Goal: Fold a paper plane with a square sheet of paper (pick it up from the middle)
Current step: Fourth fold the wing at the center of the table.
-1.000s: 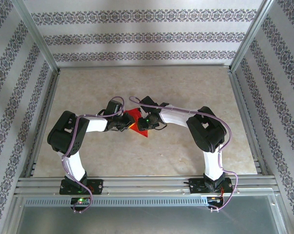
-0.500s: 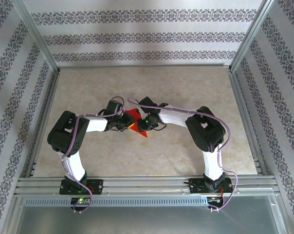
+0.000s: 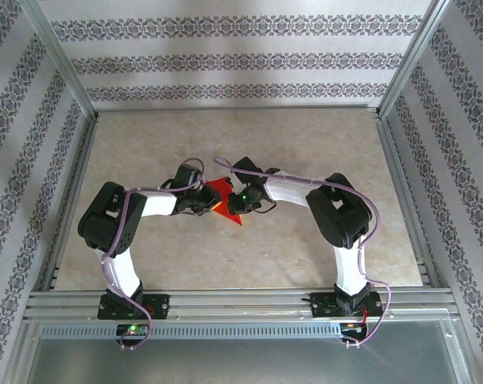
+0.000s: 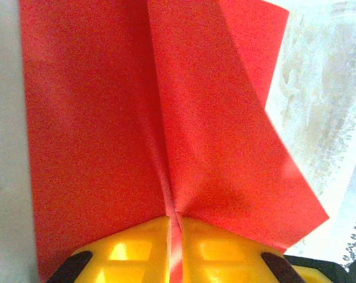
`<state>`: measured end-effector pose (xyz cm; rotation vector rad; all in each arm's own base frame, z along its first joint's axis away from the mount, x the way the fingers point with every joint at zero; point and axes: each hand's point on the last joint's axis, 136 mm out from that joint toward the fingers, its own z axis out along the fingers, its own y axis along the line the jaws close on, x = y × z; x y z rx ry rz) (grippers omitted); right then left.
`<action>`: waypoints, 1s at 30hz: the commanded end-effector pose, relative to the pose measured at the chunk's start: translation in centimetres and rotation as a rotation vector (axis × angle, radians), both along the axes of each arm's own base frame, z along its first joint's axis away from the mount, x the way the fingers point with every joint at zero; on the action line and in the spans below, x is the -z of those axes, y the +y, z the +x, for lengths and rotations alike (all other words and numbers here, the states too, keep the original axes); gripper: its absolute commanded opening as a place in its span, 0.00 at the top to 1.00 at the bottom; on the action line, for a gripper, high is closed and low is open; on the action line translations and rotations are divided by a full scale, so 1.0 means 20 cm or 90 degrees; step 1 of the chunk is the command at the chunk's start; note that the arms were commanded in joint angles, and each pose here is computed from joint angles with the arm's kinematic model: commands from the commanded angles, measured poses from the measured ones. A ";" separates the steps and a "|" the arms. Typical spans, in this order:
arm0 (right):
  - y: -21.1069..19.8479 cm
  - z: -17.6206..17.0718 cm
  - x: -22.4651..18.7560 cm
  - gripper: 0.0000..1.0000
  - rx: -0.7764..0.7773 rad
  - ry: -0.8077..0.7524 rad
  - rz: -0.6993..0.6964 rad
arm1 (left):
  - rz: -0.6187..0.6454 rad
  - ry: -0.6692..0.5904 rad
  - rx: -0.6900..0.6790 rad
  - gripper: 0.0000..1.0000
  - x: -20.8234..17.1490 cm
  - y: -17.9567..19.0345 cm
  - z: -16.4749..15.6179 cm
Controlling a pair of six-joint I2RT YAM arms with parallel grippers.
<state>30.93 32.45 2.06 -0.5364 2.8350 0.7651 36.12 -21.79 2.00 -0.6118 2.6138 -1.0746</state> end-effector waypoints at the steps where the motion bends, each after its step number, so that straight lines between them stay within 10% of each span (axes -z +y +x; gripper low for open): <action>1: 0.03 0.00 -0.02 0.91 0.005 0.028 0.071 | 0.043 0.052 -0.013 0.86 0.09 0.06 -0.07; 30: -0.05 0.03 0.07 0.92 0.091 0.181 0.211 | -0.079 -0.098 0.024 0.86 -0.19 -0.09 0.09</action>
